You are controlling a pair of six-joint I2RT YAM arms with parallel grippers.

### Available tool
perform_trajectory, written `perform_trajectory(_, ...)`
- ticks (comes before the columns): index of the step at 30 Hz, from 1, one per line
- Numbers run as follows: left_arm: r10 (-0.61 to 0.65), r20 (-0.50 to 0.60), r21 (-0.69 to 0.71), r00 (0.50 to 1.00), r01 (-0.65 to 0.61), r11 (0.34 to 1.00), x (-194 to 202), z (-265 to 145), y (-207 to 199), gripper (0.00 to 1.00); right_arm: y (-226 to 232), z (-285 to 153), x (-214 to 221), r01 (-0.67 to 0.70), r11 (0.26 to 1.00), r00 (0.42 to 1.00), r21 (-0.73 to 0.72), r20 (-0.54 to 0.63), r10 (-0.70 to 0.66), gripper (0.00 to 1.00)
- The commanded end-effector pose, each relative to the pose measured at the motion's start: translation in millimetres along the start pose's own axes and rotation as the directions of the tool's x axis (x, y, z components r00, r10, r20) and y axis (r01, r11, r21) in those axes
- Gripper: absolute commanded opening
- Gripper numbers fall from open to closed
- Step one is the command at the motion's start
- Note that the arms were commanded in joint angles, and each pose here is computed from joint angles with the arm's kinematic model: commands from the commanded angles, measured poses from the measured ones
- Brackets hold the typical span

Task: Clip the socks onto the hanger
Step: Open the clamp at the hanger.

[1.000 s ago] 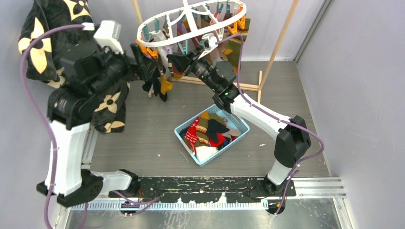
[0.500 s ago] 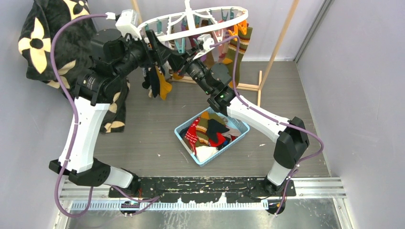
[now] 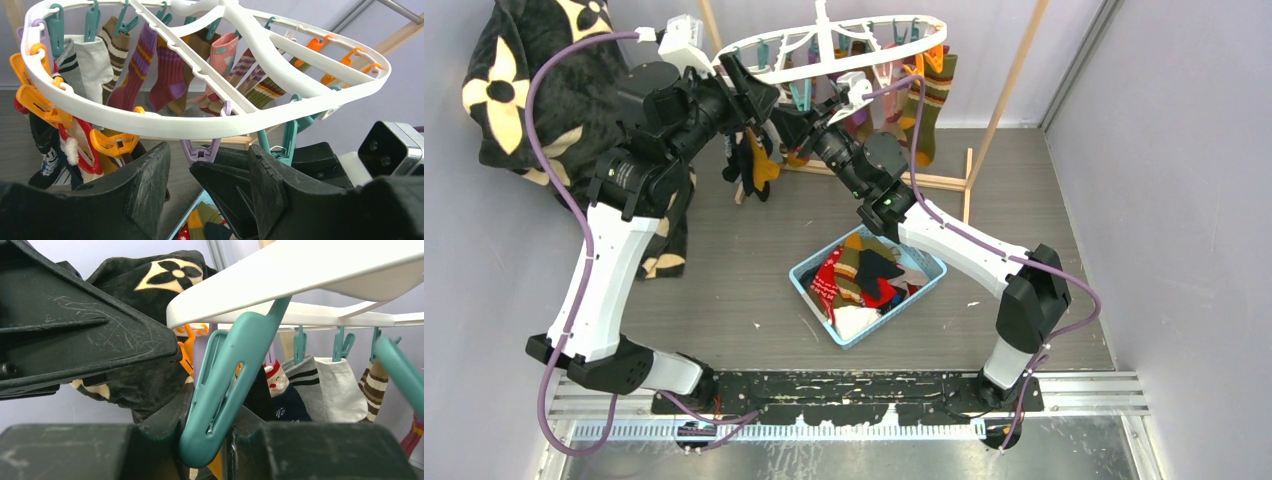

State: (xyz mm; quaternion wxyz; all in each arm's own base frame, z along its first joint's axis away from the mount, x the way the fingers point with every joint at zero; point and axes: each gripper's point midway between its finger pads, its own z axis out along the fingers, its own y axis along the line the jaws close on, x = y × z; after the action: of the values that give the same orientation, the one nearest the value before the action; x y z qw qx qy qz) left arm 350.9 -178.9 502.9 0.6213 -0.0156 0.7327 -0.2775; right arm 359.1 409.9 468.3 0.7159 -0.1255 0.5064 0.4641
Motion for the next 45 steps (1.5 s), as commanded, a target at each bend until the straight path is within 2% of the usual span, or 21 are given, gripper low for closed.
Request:
perform_trajectory(1,-0.048,0.088,0.013,0.995,0.047,0.999,-22,-2,-7,0.58,21,7,-47,0.017,0.999,0.992,-0.047,0.123,-0.011,0.01)
perform_trajectory(8,-0.082,0.098,-0.006,0.992,0.083,0.997,-23,3,-4,0.53,22,7,-47,0.011,0.999,0.992,-0.047,0.122,-0.005,0.01)
perform_trajectory(20,-0.118,0.046,0.004,0.992,0.117,0.993,-4,6,-4,0.5,31,9,-45,-0.003,0.996,0.994,-0.094,0.106,0.013,0.01)
perform_trajectory(35,-0.107,0.115,-0.01,0.988,0.109,0.994,-23,25,-4,0.43,37,8,-40,-0.014,0.993,0.996,-0.118,0.081,0.024,0.01)
perform_trajectory(41,-0.099,0.142,-0.016,0.985,0.102,0.995,-29,25,-2,0.37,38,8,-36,-0.014,0.992,0.998,-0.125,0.065,0.023,0.02)
perform_trajectory(43,-0.092,0.151,-0.027,0.984,0.097,0.995,-30,24,0,0.31,36,7,-33,-0.008,0.993,0.999,-0.122,0.049,0.015,0.07)
perform_trajectory(44,-0.089,0.157,-0.035,0.984,0.095,0.995,-31,23,2,0.28,35,6,-32,-0.006,0.993,0.999,-0.115,0.044,0.011,0.15)
perform_trajectory(45,-0.084,0.162,-0.041,0.983,0.092,0.995,-32,22,3,0.23,32,4,-31,-0.002,0.995,0.999,-0.101,0.04,0.007,0.27)
